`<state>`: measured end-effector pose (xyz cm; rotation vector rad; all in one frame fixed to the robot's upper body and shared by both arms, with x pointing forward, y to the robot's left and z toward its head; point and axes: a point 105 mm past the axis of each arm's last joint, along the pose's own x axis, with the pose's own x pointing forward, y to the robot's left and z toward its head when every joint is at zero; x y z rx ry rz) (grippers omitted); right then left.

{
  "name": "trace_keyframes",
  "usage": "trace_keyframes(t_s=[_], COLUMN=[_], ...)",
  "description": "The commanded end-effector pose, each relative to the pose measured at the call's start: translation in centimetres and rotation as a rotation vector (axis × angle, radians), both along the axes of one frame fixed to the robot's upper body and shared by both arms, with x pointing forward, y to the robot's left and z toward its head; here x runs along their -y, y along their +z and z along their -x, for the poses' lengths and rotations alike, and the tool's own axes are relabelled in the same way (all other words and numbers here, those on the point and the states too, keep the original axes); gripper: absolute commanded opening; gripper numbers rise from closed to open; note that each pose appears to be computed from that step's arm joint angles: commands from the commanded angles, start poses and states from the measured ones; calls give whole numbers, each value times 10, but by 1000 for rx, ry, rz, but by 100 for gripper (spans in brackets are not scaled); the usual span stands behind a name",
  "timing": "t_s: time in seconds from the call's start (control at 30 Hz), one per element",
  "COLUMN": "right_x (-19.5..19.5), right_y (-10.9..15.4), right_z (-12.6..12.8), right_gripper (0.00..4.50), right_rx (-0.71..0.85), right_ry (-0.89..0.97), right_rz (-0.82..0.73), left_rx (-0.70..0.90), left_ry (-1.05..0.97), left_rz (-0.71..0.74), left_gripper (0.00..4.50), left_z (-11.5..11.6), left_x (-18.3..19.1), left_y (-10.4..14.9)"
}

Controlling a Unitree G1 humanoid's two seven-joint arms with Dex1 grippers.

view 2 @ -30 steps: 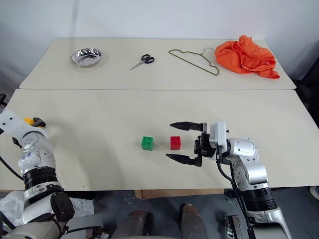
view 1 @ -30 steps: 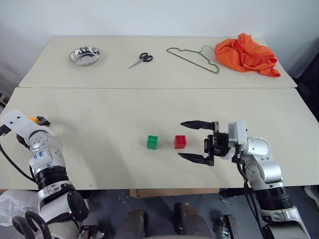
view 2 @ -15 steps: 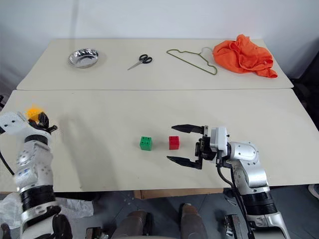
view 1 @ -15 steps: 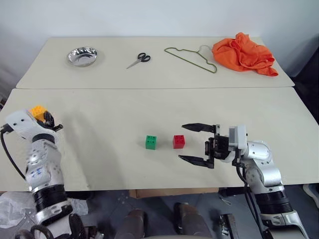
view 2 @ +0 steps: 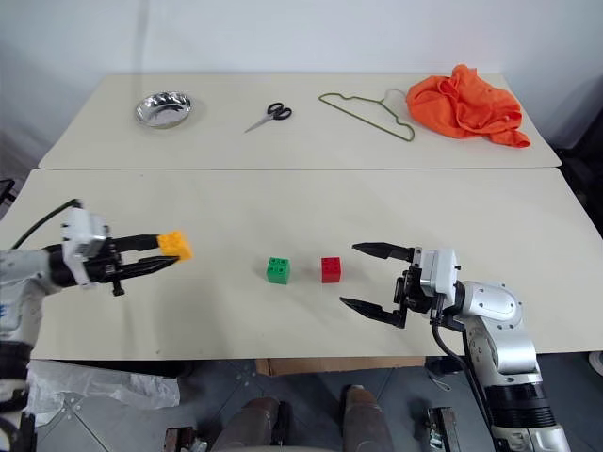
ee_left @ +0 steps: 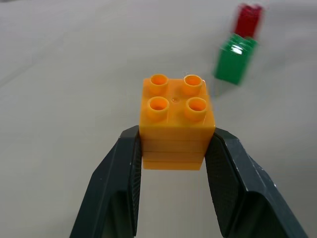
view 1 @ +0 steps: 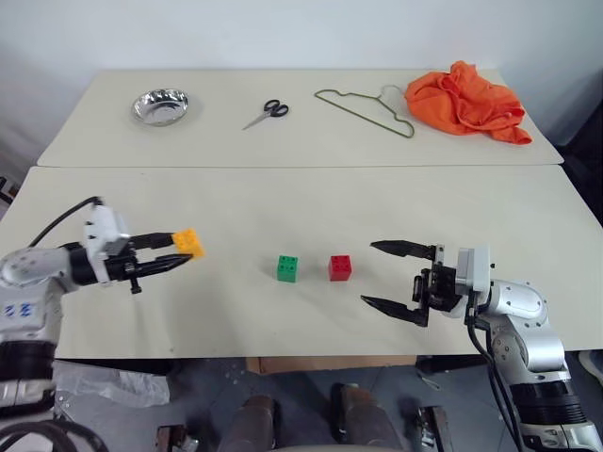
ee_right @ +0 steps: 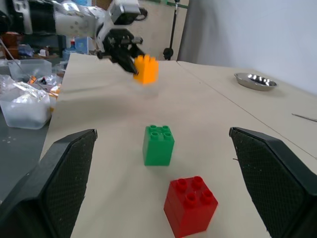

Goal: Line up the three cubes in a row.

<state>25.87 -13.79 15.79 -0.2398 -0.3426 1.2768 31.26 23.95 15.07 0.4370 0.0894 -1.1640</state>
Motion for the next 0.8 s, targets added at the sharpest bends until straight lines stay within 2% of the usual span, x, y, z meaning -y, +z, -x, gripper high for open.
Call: trace_keyframes(t_s=[0.03, 0.17, 0.3, 0.47, 0.53, 0.6, 0.77, 0.8], right_x=[7, 24, 32, 33, 32, 31, 28, 28], right_y=[10, 5, 0, -8, -9, -8, -8, -8], right_z=[3, 9, 13, 17, 16, 14, 13, 13], right_gripper=[450, 450, 450, 450, 450, 450, 450, 450], right_rx=[59, 38, 15, -16, -16, -12, -10, -10], right_ry=[-27, -93, -110, -61, -56, -49, -14, -10], right_rz=[13, 39, 49, 90, 90, 90, 87, 88], left_rx=[5, -2, -43, -65, -92, -107, -44, -32], left_ry=[-147, -283, -294, -298, -302, -303, -235, -222], left_rz=[-74, -65, -108, -101, -96, -94, -58, -49], left_gripper=[146, 146, 146, 146, 218, 273, 430, 449], left_z=[-1, -5, -7, -10, -9, -7, -6, -5], left_x=[13, 32, 31, 34, 34, 33, 19, 17], left_y=[-9, -18, -33, -37, -39, -39, -24, -21])
